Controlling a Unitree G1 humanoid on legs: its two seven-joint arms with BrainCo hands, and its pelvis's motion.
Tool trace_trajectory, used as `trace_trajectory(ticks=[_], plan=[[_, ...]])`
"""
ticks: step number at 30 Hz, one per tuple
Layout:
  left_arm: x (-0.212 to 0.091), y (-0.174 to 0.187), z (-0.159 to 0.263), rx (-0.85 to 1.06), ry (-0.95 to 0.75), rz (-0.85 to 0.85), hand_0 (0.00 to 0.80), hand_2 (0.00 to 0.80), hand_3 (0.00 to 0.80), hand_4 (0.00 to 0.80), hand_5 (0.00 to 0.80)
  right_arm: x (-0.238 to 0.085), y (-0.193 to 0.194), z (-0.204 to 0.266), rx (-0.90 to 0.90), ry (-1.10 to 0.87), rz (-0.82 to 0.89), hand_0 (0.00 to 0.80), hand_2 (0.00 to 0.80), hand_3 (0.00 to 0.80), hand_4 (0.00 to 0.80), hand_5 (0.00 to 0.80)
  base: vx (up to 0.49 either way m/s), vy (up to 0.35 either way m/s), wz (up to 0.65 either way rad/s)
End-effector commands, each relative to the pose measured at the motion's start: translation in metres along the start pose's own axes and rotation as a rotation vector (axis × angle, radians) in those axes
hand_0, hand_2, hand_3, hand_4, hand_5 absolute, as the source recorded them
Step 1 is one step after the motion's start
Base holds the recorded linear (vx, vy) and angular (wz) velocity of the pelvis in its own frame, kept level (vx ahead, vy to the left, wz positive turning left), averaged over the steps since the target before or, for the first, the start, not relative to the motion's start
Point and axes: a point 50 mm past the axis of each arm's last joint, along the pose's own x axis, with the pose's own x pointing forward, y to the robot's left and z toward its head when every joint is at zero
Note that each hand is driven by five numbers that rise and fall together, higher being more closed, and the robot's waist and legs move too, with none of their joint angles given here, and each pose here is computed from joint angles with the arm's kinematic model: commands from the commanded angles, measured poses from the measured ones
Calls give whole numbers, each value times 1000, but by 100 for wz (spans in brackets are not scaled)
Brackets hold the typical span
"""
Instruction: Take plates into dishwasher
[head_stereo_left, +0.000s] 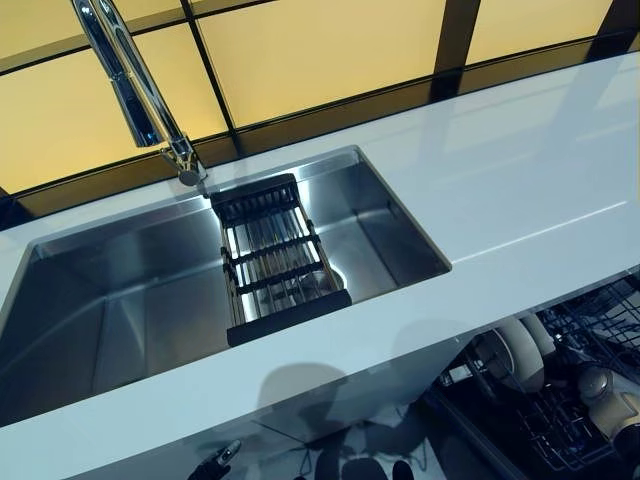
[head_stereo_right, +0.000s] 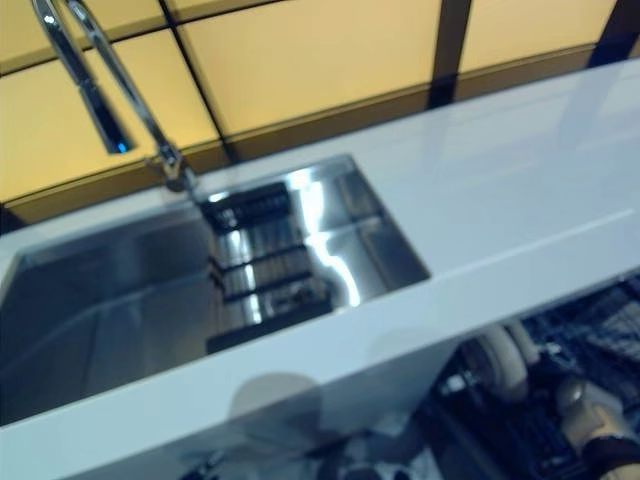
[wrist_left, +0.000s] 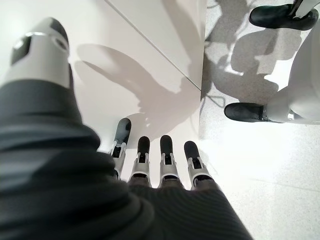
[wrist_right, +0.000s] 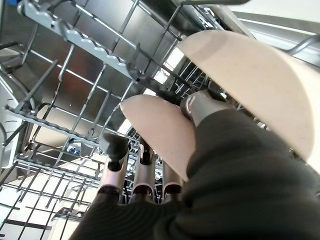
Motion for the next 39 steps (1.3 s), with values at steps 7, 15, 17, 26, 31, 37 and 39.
trace_trajectory(ticks=[7,15,17,26,31,37,39], plan=[[7,-1,36,30,-93,-16,0,0,0,0,0,4,13,-2,-7,52,65,0,0,0,0,0,0,-3,1],[7,2,35,29,-91,3,0,0,0,0,0,1,9,-12,-12,80,72,0,0,0,0,0,0,0,0],[6,4,32,31,-86,14,0,0,0,0,0,0,6,-18,-10,91,73,0,0,0,0,0,54,24,0],[4,10,27,20,-68,42,0,0,0,0,0,-9,-7,-33,-16,113,57,0,0,0,0,0,53,16,-5],[3,14,22,1,-61,71,0,0,0,0,0,-18,-22,-43,-30,133,42,0,0,0,0,0,40,40,-4],[1,29,9,33,32,223,0,0,0,0,0,-27,-39,-53,8,157,43,0,0,0,0,0,21,63,-4],[0,39,7,70,86,298,0,0,0,0,0,-29,-50,-56,16,167,20,0,0,0,0,0,-20,88,-5]])
